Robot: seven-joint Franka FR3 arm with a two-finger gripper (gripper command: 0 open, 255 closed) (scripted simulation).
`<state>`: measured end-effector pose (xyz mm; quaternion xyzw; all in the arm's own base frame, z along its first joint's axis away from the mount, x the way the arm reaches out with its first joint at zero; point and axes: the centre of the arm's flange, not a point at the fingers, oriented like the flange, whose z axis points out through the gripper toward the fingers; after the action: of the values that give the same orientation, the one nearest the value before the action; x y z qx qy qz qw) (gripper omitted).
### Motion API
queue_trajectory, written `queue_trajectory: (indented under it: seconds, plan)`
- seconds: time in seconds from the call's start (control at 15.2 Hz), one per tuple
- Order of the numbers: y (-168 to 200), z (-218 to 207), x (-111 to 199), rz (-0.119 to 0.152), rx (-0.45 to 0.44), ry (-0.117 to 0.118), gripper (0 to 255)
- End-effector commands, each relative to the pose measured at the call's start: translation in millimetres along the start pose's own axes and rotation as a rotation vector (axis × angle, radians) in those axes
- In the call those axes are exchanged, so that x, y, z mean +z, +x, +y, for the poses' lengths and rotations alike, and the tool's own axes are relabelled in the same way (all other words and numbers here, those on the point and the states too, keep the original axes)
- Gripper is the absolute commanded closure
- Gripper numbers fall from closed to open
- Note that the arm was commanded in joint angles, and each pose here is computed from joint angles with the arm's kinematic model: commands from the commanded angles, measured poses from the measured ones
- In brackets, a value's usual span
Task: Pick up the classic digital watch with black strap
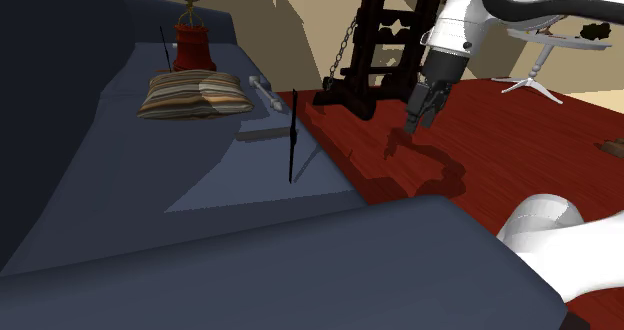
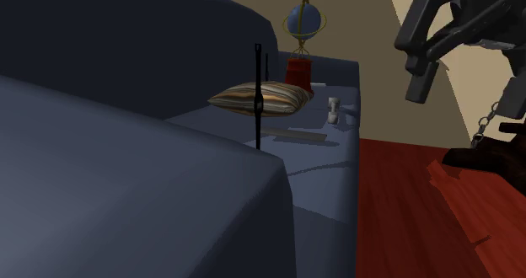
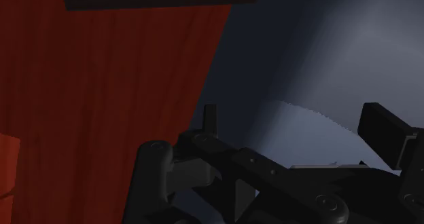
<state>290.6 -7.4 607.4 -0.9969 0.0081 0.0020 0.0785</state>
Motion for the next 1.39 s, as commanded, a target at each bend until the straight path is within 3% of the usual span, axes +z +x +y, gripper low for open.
queue_trajectory:
  seconds: [0.0,0.59,1.32]
  plan:
    - [0.0,0.0,0.0,0.000,0.000,0.000,0]
    - [88.3,-23.1,28.0,0.134,-0.477,0.166,0]
    - [168.5,-106.3,37.1,0.298,-1.060,0.369,0]
